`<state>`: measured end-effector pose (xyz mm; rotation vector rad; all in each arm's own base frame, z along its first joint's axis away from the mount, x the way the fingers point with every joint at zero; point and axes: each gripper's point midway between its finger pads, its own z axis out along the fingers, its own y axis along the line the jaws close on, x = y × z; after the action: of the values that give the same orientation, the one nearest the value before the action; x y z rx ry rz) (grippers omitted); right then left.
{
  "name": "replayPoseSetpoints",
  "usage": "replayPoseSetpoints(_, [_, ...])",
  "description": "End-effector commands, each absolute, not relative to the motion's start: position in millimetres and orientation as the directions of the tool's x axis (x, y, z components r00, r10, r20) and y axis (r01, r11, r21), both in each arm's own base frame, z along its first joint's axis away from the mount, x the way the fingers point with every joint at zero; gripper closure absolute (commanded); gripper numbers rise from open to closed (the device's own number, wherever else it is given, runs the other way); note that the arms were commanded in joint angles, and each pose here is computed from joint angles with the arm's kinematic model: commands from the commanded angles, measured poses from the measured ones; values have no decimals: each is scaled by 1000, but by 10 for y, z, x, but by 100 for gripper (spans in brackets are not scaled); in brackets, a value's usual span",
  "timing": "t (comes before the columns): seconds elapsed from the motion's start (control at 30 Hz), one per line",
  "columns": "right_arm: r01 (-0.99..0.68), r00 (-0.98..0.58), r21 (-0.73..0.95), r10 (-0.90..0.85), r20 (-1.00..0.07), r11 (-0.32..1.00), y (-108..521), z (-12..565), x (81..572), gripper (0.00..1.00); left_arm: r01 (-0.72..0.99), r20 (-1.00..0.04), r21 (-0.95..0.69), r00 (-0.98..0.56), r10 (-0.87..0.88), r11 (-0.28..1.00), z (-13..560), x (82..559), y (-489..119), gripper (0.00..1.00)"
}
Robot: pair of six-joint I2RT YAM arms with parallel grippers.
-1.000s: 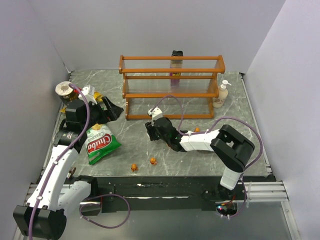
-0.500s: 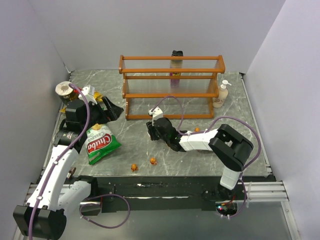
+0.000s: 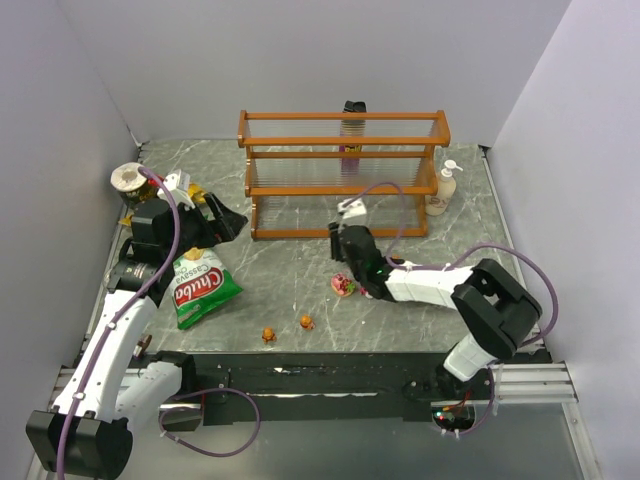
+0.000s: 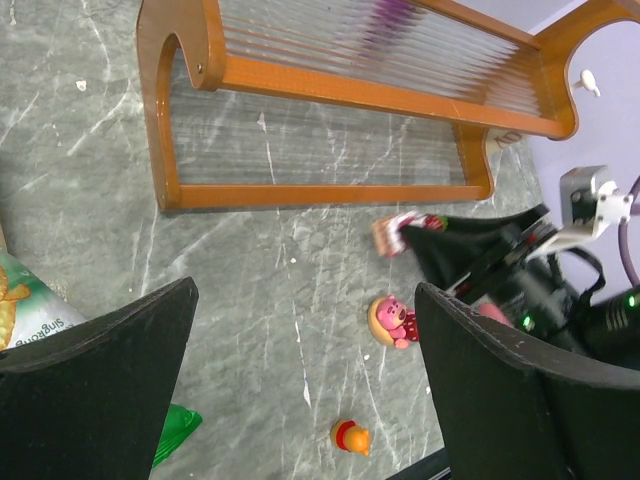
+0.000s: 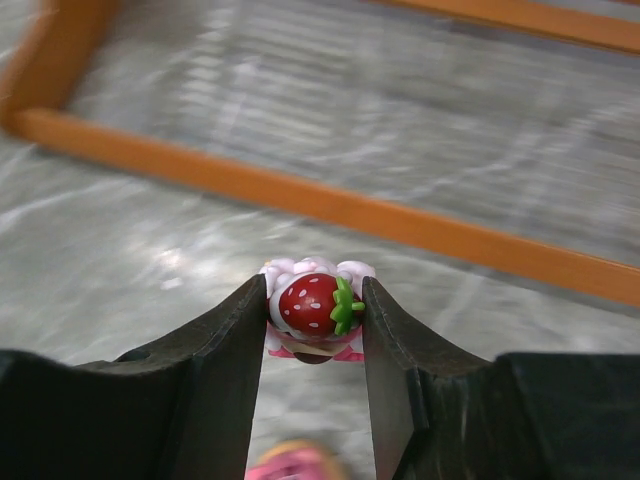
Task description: Place and organize the plastic toys onto the shelf
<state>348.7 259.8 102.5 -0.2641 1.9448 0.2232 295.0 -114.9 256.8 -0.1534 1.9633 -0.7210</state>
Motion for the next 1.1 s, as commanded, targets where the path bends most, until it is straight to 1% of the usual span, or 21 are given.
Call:
replayPoseSetpoints(0.0, [-116,-274,48,14,-962,992,2067,1271,3724,100,223,-794,-533,-464,-391,816,2666,2970,-1160,4])
replayPoseSetpoints(0.2, [26,-228,21,27,-973,999,1507,1300,3883,100,227,-795,-533,-464,-391,815,2667,2977,-1168,4])
replayPoseSetpoints(0.4, [126,-174,31,53,-983,992,1153,1341,4012,100,229,-794,-535,-464,-392,813,2667,2967,-1175,4])
replayPoseSetpoints(0.5, [143,-158,49,71,-985,988,1111,1355,4065,100,230,-793,-537,-465,-393,812,2667,2965,-1180,4])
replayPoseSetpoints(0.67, [180,-180,54,87,-980,982,1065,1330,4086,100,238,-793,-538,-467,-391,808,2672,2955,-1204,4])
replayPoseSetpoints(0.8, [173,-164,97,126,-978,980,1102,1367,4094,100,247,-794,-539,-467,-389,805,2685,2941,-1231,4])
replayPoseSetpoints(1.07, [226,-149,186,222,-963,956,1137,1383,4196,100,256,-796,-537,-469,-383,804,2682,2908,-1265,4])
